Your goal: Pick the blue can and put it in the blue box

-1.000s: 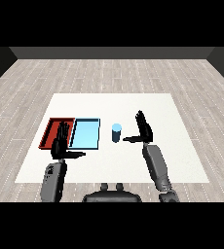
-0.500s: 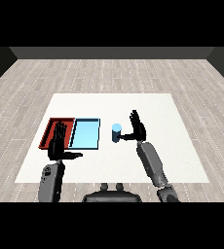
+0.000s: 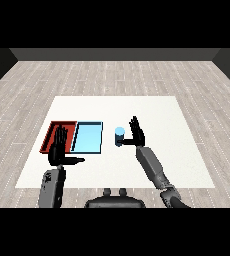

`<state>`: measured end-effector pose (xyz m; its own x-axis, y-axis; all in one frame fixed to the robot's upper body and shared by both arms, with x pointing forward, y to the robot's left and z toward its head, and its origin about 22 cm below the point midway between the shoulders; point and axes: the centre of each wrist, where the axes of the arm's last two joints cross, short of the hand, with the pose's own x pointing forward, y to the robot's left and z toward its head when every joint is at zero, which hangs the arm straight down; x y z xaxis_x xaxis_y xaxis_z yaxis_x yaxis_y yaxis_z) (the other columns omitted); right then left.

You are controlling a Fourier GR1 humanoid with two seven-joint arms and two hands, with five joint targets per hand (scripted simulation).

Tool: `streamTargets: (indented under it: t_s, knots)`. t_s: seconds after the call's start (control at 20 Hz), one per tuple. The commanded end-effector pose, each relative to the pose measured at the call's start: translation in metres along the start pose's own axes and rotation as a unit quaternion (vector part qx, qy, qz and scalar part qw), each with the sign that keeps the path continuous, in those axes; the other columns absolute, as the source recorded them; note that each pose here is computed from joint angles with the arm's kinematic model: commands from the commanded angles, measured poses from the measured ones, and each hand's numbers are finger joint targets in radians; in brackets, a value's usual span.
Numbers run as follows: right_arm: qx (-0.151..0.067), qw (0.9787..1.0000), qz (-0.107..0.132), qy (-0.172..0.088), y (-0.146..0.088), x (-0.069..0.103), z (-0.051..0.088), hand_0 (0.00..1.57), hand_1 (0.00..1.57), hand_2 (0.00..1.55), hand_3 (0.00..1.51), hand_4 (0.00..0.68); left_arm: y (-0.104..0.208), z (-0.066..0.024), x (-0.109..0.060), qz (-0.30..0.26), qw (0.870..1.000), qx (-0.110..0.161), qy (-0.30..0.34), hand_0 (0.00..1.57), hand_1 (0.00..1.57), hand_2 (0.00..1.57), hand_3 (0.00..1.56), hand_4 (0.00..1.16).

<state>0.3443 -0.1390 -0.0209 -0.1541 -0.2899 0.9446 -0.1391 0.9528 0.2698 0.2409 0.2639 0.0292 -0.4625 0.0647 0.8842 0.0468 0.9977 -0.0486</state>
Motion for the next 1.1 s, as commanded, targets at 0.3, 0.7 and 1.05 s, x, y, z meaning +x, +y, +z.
streamTargets:
  t_s: [0.3, 0.7, 1.05]
  knots:
    - [0.002, 0.9998, -0.008, 0.018, 0.014, -0.032, 0.009, 0.0, 0.0, 0.0, 0.0, 0.0, 0.007, -0.015, 0.011, -0.009, 1.0, 0.0, -0.003, 0.0, 0.0, 0.0, 0.0, 0.0]
    - [-0.009, 0.9991, -0.025, 0.033, 0.01, -0.041, -0.003, 0.0, 0.0, 0.0, 0.0, 0.0, -0.026, -0.0119, -0.011, 0.008, 1.0, -0.004, 0.007, 0.0, 0.0, 0.0, 0.0, 0.0]
    - [0.007, 0.9984, -0.028, 0.048, 0.03, -0.031, -0.001, 0.0, 0.0, 0.0, 0.0, 0.0, -0.014, 0.0038, 0.002, 0.008, 1.0, 0.009, 0.012, 0.0, 0.0, 0.0, 0.0, 0.0]
